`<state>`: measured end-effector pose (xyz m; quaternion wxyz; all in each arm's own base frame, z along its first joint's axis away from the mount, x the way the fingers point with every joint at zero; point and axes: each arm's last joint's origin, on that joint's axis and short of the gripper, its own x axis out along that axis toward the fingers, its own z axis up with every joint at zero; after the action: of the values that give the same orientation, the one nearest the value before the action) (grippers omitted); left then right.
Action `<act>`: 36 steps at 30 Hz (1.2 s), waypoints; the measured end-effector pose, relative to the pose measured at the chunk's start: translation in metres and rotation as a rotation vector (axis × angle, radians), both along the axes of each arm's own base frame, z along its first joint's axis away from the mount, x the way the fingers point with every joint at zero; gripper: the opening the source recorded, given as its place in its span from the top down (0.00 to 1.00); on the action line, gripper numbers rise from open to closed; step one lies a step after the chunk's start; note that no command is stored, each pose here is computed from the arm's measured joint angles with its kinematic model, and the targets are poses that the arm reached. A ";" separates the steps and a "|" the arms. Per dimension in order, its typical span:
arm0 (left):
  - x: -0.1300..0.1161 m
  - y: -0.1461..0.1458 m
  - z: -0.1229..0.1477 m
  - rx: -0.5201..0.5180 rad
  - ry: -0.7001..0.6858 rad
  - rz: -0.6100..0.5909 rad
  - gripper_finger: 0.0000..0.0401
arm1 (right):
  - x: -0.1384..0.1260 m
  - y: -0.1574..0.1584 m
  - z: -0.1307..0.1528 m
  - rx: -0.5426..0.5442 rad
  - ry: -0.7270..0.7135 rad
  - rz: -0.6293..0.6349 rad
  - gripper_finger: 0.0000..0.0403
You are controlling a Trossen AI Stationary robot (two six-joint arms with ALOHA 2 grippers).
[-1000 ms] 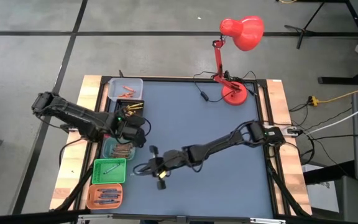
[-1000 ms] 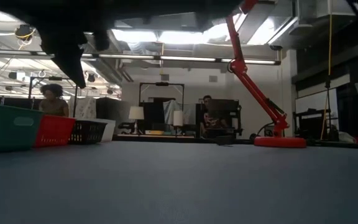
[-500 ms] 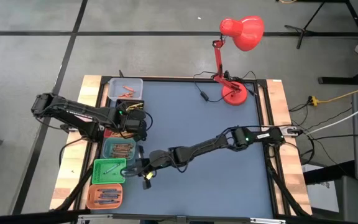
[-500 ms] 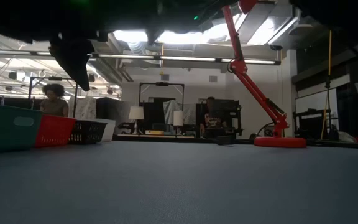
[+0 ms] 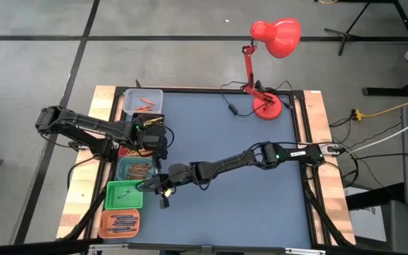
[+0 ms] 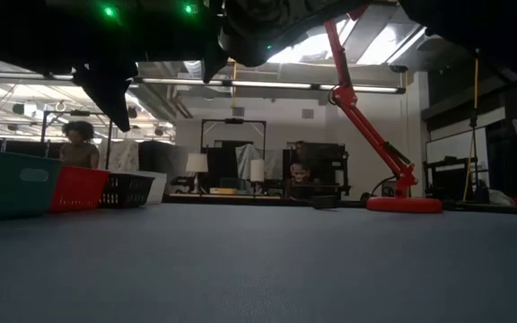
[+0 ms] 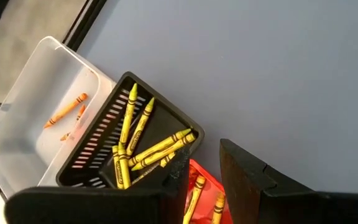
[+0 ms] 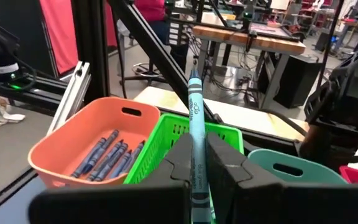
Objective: Sort crayons
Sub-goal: Put the blue crayon into the green bin
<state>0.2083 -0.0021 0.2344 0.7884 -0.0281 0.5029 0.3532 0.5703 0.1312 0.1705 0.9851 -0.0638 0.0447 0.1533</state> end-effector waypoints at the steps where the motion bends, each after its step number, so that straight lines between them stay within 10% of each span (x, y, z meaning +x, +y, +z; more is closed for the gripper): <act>1: 0.000 0.000 0.000 -0.005 0.000 0.001 0.82 | 0.000 0.001 0.000 0.000 0.001 0.002 0.94; 19: -0.063 -0.030 0.062 -0.761 -0.092 0.052 0.82 | -0.003 0.003 -0.011 -0.015 0.116 0.003 0.94; 36: -0.057 -0.100 0.053 -0.847 -0.035 -0.062 0.82 | -0.003 0.003 -0.011 -0.015 0.114 0.003 0.94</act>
<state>0.1509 -0.1016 0.2869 0.7258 -0.3403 0.5909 0.0907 0.5678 0.1343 0.1600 0.9802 -0.0623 0.1019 0.1580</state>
